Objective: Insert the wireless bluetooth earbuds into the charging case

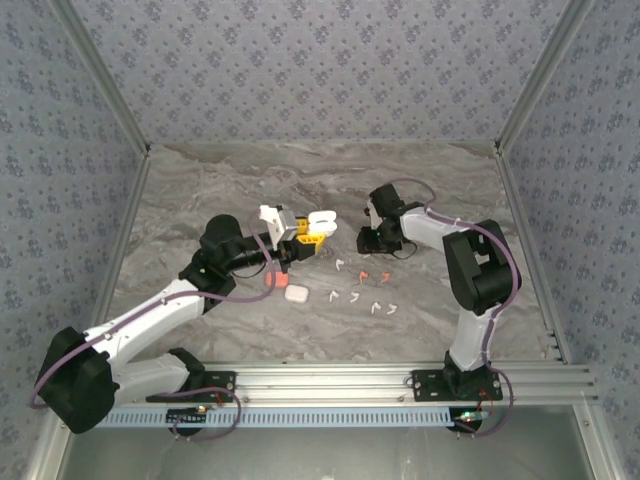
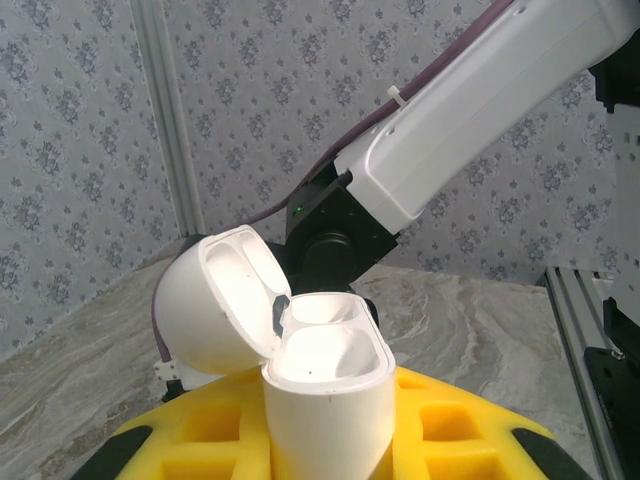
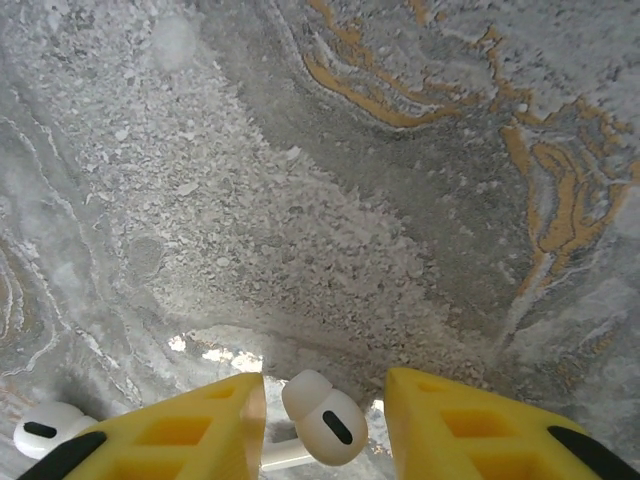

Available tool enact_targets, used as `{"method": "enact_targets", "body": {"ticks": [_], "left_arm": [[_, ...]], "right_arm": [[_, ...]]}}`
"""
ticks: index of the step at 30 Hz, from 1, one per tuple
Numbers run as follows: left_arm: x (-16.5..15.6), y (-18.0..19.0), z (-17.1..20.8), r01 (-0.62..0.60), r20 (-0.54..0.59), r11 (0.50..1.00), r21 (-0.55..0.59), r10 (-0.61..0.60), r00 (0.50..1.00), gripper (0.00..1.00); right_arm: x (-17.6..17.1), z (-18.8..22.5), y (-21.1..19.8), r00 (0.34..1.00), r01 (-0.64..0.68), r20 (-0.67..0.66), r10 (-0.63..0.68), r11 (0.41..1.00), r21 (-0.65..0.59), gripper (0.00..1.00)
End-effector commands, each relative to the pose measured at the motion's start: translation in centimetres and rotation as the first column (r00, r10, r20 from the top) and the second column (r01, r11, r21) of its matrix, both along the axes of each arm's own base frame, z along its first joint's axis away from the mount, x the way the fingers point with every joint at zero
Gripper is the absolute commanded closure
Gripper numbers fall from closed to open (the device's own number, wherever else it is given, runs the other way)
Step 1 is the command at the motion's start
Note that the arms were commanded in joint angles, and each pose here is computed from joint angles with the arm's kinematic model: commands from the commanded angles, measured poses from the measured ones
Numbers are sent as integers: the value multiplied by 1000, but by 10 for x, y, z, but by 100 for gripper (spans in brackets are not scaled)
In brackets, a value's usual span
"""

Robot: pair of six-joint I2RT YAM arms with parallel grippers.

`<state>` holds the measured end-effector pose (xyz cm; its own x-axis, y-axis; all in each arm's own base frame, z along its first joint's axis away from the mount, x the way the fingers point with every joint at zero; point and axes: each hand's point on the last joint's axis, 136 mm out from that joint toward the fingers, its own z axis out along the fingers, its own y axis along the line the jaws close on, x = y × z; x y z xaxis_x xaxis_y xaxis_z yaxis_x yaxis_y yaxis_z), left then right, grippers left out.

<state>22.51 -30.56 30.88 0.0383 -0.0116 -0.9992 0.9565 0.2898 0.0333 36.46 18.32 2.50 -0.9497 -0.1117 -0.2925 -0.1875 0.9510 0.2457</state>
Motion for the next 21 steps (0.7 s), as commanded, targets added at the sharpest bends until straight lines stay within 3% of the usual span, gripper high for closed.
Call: {"method": "enact_targets", "body": {"ticks": [1,13,21], "left_arm": [[-2,-1,7,1,29,1000,-7,-1,1000,100],[-2,1,7,-11,30,1000,1,11,999,100],[0,3,4,-28,22,1000,4,27,999,100]], "right_arm": [[-3,-4,-2,1000,-18,-20,17,999,-43,63],[-13,-12,-3,997,-52,-56,48,996,-72,75],[-6,32,-4,991,-98,83,104,992,-82,79]]}}
